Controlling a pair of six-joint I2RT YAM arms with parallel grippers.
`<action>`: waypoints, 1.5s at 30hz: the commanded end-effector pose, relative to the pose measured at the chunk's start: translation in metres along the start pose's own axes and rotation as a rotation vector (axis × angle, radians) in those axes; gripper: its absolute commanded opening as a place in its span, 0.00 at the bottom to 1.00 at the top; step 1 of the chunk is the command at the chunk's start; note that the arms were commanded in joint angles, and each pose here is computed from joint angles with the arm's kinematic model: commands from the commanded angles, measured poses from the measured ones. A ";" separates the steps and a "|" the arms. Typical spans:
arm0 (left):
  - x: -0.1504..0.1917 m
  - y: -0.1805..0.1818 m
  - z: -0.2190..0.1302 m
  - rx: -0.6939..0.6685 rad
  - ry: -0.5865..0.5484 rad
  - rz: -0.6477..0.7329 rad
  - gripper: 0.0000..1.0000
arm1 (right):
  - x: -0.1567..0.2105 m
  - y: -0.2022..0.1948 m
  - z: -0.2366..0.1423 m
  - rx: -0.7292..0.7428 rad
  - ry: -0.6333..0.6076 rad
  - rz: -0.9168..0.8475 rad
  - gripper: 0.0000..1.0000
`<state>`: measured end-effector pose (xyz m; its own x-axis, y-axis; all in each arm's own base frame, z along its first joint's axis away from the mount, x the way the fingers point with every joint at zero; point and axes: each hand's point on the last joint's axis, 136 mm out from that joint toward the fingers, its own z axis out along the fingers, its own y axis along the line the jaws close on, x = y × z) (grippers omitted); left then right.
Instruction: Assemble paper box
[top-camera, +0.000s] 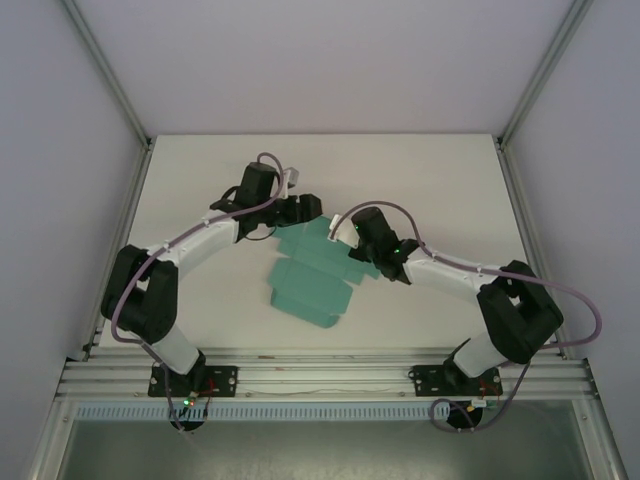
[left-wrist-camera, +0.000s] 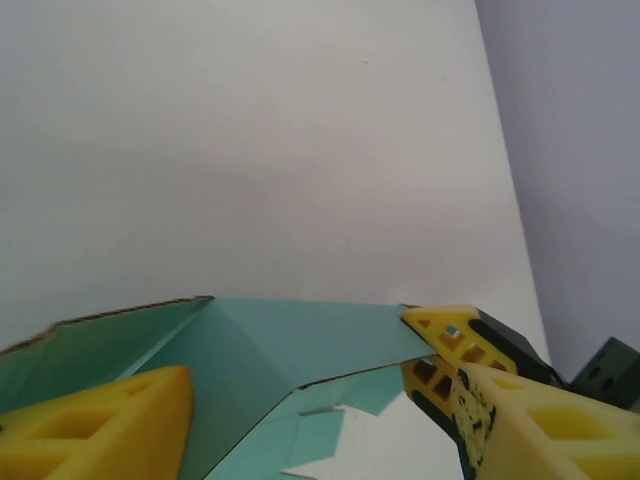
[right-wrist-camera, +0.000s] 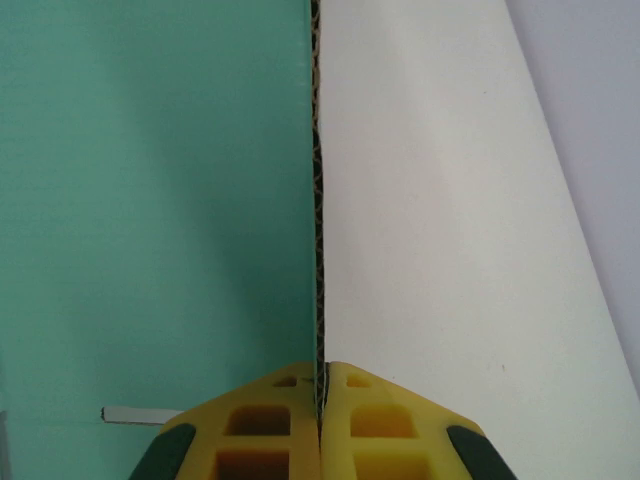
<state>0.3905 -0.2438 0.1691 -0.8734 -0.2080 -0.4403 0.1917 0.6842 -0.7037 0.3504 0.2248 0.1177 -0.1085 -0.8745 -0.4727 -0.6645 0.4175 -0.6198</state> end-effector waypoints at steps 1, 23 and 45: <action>0.003 -0.025 0.007 0.132 0.016 -0.018 0.67 | -0.018 -0.016 -0.006 0.068 -0.066 0.039 0.00; -0.001 0.080 -0.089 -0.380 -0.269 0.060 1.00 | 0.000 -0.018 -0.025 0.075 -0.061 0.113 0.00; 0.034 0.085 -0.039 -0.107 -0.181 0.235 1.00 | -0.011 -0.023 -0.033 -0.035 -0.161 0.278 0.00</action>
<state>0.3626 -0.1319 0.0886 -0.7702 -0.2048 -0.6040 0.1149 0.8870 -0.4473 0.3345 0.2113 0.1464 -0.1605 -0.7390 -0.6543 -0.6659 0.5704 -0.4809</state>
